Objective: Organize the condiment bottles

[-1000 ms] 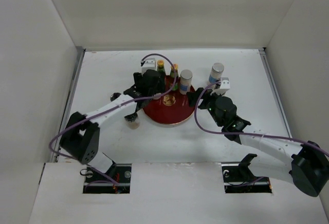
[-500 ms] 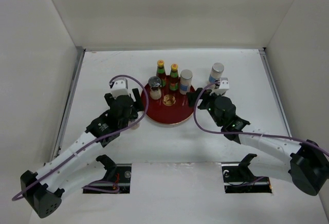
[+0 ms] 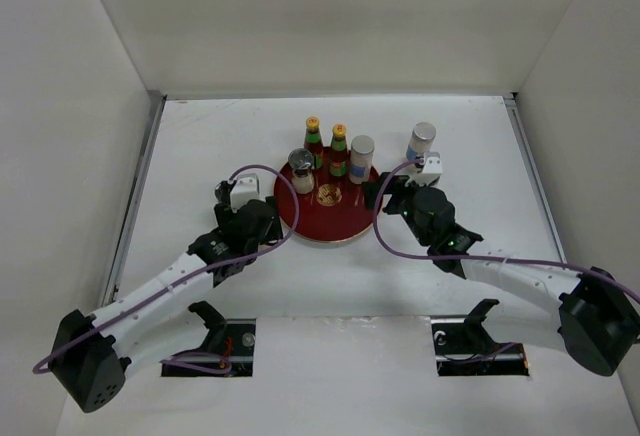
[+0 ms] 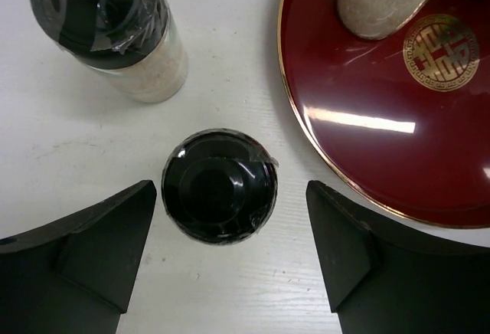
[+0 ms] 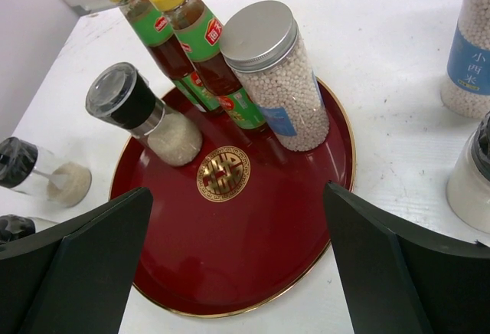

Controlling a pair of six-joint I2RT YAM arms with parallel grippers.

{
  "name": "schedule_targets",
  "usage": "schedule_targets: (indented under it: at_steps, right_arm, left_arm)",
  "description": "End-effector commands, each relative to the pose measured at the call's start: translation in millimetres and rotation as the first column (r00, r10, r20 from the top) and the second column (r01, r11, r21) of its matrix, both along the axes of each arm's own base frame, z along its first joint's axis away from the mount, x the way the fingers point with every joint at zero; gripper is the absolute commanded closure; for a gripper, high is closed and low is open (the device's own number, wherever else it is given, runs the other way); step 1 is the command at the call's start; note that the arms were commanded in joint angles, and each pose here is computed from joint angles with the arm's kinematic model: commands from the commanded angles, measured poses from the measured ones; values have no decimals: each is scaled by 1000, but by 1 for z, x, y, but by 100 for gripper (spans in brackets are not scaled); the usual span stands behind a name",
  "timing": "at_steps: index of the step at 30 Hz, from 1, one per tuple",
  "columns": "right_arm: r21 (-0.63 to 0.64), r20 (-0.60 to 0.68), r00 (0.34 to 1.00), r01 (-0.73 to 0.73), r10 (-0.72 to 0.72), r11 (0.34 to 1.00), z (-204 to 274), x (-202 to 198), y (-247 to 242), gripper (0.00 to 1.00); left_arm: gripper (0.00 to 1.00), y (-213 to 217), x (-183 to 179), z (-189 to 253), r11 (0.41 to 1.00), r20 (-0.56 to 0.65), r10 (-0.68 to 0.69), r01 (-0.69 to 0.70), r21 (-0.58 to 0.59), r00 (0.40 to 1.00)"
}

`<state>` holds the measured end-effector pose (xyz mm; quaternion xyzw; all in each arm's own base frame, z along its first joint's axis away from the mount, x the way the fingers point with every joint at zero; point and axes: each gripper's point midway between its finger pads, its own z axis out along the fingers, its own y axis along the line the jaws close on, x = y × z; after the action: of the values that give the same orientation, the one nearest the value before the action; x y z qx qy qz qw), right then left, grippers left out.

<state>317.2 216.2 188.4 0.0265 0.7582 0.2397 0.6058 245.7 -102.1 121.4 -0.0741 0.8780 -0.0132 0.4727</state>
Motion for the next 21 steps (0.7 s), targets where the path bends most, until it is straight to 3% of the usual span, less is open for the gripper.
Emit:
schedule_targets:
  at_steps: [1,5,9,15,21]
  right_arm:
    - [63,63,998,-4,0,998,25,6,5,0]
    - [62,66,998,-4,0,998,27,6,5,0]
    - [65,60,998,-9,6,998,25,6,6,0]
    - [65,52,999,-13,10,998,22,7,8,0]
    - [73,57,998,-10,6,997,24,6,5,0]
  left_arm:
    - [22,-6,14,-2,1000,31,5,-5,-16,1000]
    - [39,-6,18,-4,1000,35,11,-11,-4,999]
    - [54,-2,16,24,1000,94,18,-17,-16,995]
    - [59,-23,19,98,992,224,-15,43,-120,974]
    - [59,-93,52,110,970,282,-124,176,-168,951]
